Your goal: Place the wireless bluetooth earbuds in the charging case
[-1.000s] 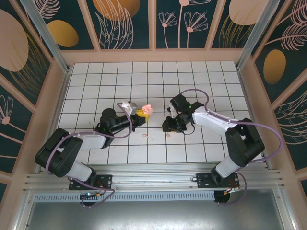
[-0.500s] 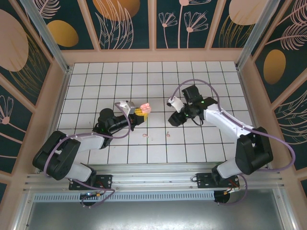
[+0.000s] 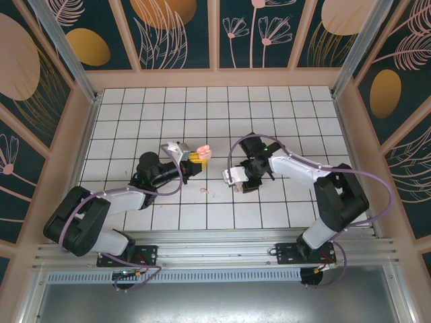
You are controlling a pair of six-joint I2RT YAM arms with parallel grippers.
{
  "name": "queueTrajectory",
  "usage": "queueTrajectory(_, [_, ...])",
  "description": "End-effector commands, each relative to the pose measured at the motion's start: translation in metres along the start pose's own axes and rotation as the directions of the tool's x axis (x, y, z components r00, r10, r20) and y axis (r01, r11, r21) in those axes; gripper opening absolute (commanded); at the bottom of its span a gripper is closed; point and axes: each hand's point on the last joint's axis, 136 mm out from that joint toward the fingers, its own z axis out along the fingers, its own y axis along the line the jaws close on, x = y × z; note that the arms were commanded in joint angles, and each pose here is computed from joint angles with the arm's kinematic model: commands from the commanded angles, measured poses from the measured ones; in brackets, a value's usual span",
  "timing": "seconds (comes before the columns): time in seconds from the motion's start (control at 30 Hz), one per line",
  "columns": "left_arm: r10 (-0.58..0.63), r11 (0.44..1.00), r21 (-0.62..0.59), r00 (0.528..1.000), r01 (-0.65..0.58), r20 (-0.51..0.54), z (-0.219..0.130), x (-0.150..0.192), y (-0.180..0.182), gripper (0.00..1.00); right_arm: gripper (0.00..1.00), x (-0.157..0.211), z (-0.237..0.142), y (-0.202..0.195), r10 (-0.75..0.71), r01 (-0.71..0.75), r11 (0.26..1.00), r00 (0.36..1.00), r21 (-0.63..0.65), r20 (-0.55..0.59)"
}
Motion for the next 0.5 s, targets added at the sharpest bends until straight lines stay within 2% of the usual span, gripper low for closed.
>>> queueTrajectory(0.0, [0.032, 0.999, 0.023, 0.999, -0.032, 0.019, 0.0, -0.009, -0.003, 0.07, 0.54, -0.001, 0.013, 0.004, -0.097, 0.097, 0.995, 0.995, -0.03, -0.004])
queueTrajectory(0.47, [0.027, 0.999, 0.022, 1.0, -0.028, 0.013, 0.001, -0.008, -0.002, 0.07, 0.54, -0.019, 0.039, 0.012, -0.105, 0.112, 0.987, 0.992, -0.115, 0.071])
